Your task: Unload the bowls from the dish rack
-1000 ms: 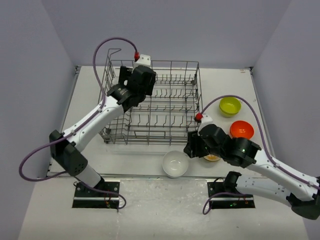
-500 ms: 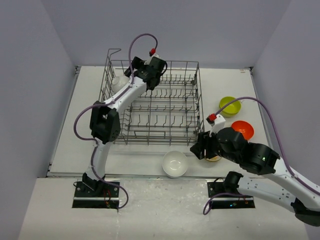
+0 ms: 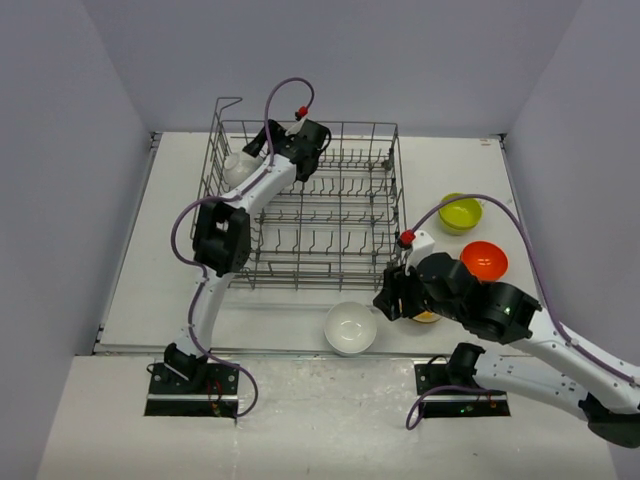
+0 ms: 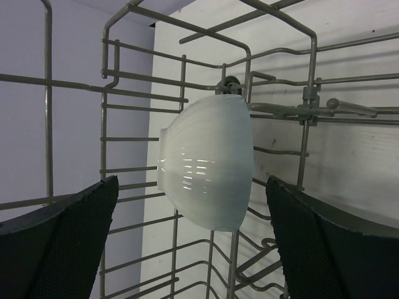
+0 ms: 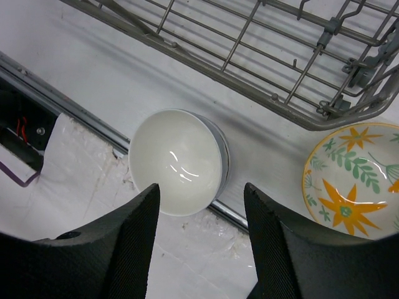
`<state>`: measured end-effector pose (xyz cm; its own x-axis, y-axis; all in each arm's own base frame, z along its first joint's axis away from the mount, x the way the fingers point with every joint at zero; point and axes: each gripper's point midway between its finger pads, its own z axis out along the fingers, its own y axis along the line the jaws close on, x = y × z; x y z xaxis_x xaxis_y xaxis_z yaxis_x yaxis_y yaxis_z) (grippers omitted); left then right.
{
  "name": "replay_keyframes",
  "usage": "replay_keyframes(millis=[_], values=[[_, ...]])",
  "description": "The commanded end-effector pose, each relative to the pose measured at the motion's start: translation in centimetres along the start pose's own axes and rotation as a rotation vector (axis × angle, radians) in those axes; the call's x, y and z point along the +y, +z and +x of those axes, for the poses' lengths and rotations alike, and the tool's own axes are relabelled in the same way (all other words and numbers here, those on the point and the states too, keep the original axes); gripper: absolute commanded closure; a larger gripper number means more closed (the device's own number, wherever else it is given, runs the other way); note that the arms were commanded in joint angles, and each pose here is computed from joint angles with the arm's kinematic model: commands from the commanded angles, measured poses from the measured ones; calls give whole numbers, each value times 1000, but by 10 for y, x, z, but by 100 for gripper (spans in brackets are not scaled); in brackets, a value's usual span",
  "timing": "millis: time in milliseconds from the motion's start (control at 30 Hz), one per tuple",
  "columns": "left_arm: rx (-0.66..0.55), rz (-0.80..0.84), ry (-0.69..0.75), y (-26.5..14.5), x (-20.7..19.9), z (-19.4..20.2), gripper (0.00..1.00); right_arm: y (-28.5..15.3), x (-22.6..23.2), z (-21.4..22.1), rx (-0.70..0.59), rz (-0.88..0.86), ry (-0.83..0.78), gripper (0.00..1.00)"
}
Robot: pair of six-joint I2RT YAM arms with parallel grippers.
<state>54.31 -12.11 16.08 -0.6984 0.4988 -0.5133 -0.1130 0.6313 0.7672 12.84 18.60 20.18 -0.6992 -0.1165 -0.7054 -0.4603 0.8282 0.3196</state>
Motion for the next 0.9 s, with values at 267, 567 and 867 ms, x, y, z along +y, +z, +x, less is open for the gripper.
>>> replay_keyframes(millis=[267,567,867], values=[[19,-73,15,20,10,4,0,11,11,-7,-4,-38,-49,41],[38,-75,32,28,0,12,0,12,13,-9,0,-38,-57,41],[50,-160,14,31,22,16,2,15,13,-6,13,-36,-60,41]])
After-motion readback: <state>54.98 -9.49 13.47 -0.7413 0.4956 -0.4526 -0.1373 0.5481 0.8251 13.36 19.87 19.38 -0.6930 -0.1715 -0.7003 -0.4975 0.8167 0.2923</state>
